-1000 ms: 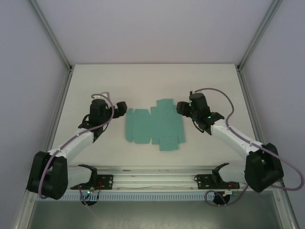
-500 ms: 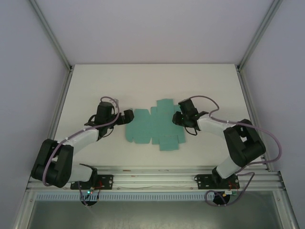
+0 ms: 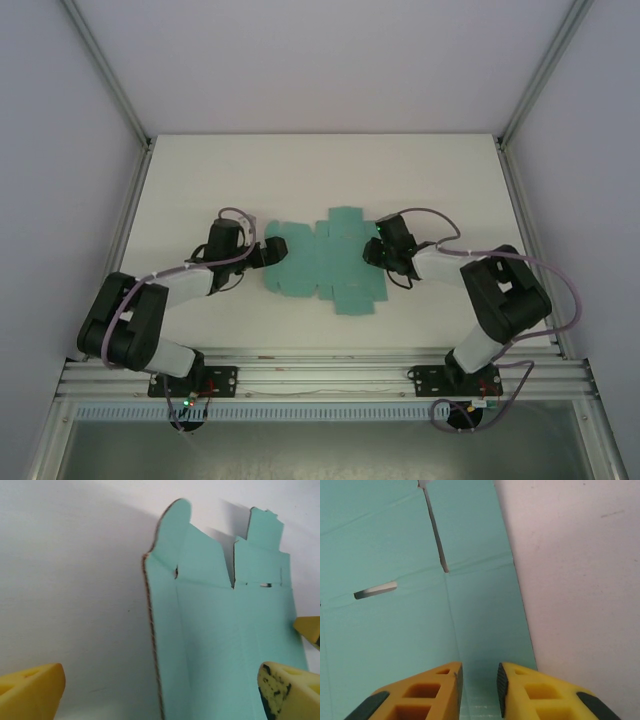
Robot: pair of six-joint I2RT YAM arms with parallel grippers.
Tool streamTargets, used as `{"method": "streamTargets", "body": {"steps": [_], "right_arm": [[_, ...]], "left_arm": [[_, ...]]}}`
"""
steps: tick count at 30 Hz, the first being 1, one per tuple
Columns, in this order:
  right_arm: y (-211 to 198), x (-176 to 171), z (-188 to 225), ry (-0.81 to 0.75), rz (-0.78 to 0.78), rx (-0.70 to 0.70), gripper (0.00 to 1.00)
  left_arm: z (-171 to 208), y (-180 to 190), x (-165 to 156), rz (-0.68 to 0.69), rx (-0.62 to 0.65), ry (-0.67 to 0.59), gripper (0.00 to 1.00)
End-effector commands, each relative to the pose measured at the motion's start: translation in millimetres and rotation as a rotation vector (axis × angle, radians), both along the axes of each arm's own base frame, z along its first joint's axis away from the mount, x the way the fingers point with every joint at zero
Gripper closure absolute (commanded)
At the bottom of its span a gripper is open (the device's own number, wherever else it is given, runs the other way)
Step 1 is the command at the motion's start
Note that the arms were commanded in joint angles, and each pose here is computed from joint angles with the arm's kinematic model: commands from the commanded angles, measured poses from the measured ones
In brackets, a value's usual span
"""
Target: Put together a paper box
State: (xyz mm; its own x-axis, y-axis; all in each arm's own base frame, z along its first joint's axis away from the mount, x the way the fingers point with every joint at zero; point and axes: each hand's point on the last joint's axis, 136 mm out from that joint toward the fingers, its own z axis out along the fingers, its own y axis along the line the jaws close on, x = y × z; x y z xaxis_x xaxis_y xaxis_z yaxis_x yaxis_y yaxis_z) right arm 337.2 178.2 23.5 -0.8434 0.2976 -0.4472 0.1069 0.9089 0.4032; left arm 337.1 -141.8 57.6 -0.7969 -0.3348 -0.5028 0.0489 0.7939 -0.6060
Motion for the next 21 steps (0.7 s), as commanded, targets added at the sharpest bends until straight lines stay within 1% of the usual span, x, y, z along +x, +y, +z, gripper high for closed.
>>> {"method": "streamTargets", "body": {"steps": [1, 4, 8, 10, 13, 16, 17, 19, 20, 21], "right_arm": [[-19.0, -28.5, -41.9, 0.14, -0.026, -0.068, 0.73], [-20.1, -30.4, -44.9, 0.144, -0.036, -0.061, 0.73], [-23.1, -32.7, -48.6, 0.152, -0.049, -0.056, 0.73], [-23.8, -33.6, -50.0, 0.156, -0.053, -0.053, 0.73], [-23.6, -34.1, -49.5, 0.151, -0.053, -0.043, 0.73], [-25.7, -33.3, -47.9, 0.144, -0.059, -0.036, 0.73], [-26.2, -32.8, -47.0, 0.14, -0.061, -0.032, 0.73], [-26.2, -30.0, -43.3, 0.131, -0.062, -0.016, 0.72], [-26.6, -28.3, -41.6, 0.124, -0.063, -0.009, 0.71], [-25.7, -25.1, -37.0, 0.109, -0.062, 0.003, 0.7]], "left_arm": [[16.4, -20.4, 6.5, -0.057, -0.122, -0.058, 0.07], [18.8, -29.5, 9.2, -0.071, -0.197, -0.061, 0.16], [16.7, -32.9, 11.7, -0.065, -0.243, -0.069, 0.35], [18.1, -34.2, 12.4, -0.067, -0.266, -0.078, 0.43], [22.1, -35.4, 13.2, -0.068, -0.28, -0.091, 0.58], [26.8, -33.3, 14.4, -0.059, -0.274, -0.105, 0.65], [27.9, -32.9, 14.2, -0.056, -0.272, -0.104, 0.7], [31.7, -31.6, 14.4, -0.047, -0.271, -0.112, 0.84], [33.3, -31.3, 14.2, -0.045, -0.272, -0.115, 0.9], [35.2, -30.2, 14.3, -0.039, -0.272, -0.12, 0.92]]}}
